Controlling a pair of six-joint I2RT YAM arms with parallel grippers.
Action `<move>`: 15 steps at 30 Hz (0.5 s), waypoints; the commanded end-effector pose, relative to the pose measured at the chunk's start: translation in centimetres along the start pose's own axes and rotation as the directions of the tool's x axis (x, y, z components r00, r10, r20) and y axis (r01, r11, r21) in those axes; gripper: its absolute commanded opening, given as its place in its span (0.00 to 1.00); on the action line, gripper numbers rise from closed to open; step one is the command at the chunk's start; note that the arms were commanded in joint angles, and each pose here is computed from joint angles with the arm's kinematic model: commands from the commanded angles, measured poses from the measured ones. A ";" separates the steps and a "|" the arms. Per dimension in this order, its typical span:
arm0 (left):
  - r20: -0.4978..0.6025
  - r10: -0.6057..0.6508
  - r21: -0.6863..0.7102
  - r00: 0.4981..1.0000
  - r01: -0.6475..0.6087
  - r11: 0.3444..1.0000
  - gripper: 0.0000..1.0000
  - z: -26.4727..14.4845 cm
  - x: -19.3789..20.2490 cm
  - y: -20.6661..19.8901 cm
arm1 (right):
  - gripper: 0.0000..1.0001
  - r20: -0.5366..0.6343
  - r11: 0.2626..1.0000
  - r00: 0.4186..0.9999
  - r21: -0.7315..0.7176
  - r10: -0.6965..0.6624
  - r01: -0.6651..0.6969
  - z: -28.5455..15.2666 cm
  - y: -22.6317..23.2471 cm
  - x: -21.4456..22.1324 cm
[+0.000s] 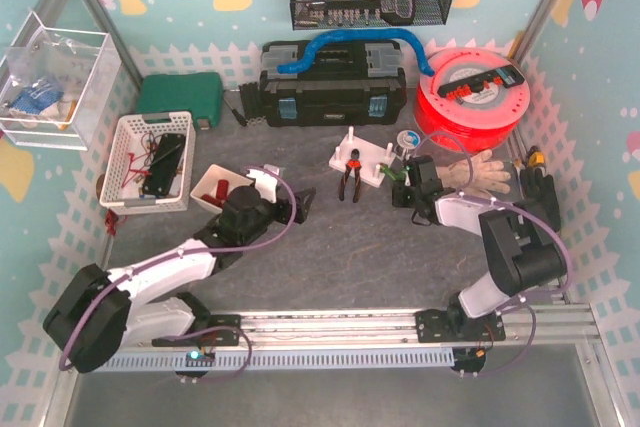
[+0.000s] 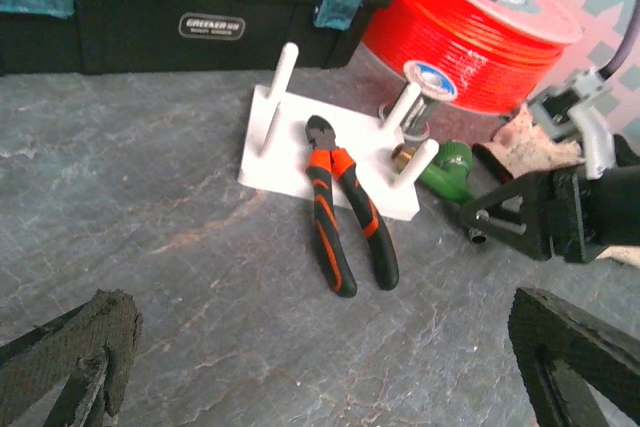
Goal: Install the large spring
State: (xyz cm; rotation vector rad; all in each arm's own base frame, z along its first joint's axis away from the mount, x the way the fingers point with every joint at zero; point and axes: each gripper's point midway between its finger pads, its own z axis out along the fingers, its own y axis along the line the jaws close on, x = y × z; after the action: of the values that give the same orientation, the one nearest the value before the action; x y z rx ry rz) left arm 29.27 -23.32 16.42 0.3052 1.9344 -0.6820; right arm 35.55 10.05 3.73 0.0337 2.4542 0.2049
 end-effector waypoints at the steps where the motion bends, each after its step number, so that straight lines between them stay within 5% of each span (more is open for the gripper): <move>1: 0.051 0.021 -0.002 0.998 -0.021 1.000 0.99 -0.9 -0.9 -0.1 | 0.48 0.008 0.998 1.000 0.059 0.015 -0.016 0.8 -0.5 -0.5; 15: 0.028 0.015 0.007 0.999 -0.015 1.000 0.99 -0.4 -0.5 -0.3 | 0.43 -0.039 0.983 0.995 0.166 0.088 -0.080 2.6 -1.6 0.2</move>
State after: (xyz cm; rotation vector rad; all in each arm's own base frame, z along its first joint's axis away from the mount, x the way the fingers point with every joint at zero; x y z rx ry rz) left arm 29.14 -22.97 17.31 0.2931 1.9028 -0.6824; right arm 37.11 9.38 1.99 0.1218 2.4853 0.0874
